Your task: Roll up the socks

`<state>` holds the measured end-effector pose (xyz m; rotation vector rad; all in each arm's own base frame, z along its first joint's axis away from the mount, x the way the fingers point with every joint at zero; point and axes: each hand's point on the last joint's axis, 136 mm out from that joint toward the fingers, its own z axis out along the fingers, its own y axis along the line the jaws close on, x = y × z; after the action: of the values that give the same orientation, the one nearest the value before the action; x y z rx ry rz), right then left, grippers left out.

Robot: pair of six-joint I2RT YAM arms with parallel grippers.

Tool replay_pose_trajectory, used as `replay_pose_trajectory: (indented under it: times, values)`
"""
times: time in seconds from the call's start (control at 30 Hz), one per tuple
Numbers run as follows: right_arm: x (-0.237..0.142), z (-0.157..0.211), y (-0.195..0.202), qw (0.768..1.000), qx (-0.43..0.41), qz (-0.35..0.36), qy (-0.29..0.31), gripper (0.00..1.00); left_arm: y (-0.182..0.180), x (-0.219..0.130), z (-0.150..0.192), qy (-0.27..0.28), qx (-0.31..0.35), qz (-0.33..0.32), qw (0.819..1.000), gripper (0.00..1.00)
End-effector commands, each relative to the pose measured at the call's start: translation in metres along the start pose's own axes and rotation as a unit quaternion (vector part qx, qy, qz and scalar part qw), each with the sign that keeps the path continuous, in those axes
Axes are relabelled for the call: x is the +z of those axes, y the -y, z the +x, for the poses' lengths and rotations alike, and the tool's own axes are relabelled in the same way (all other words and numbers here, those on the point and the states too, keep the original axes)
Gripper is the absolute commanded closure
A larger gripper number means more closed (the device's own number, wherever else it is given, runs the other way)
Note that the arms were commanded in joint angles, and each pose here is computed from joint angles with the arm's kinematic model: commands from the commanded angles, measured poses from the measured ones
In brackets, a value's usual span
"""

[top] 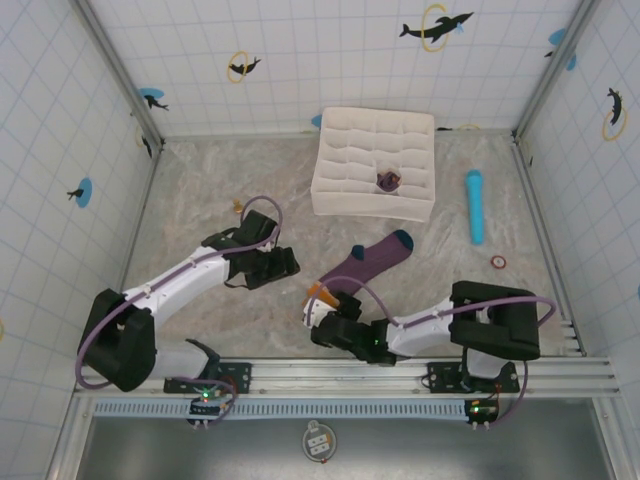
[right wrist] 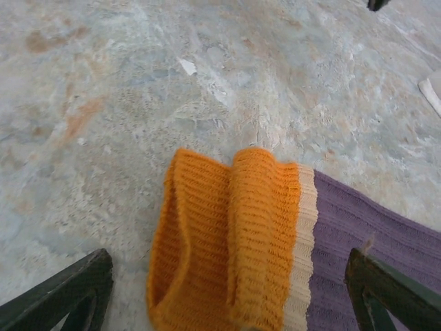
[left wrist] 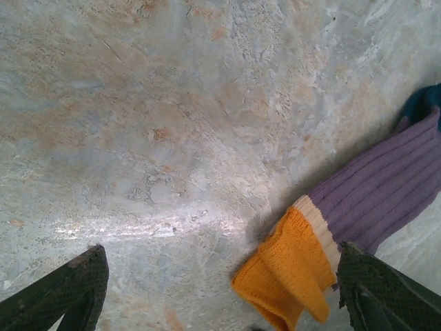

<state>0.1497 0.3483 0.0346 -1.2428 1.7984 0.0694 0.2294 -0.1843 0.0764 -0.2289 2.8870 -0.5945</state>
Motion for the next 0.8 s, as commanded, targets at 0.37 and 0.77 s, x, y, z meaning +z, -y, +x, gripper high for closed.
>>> replay_pose_trajectory:
  times: [0.37, 0.77]
  values:
    - [0.016, 0.007, 0.0, 1.0, -0.01, 0.005, -0.023, 0.69, -0.007, 0.002, 0.009, -0.01, 0.003, 0.005, 1.0, 0.13]
    - [0.011, 0.005, 0.019, 0.984, 0.17, -0.053, -0.017, 1.0, 0.004, 0.006, 0.007, 0.005, -0.018, 0.052, 0.998, 0.18]
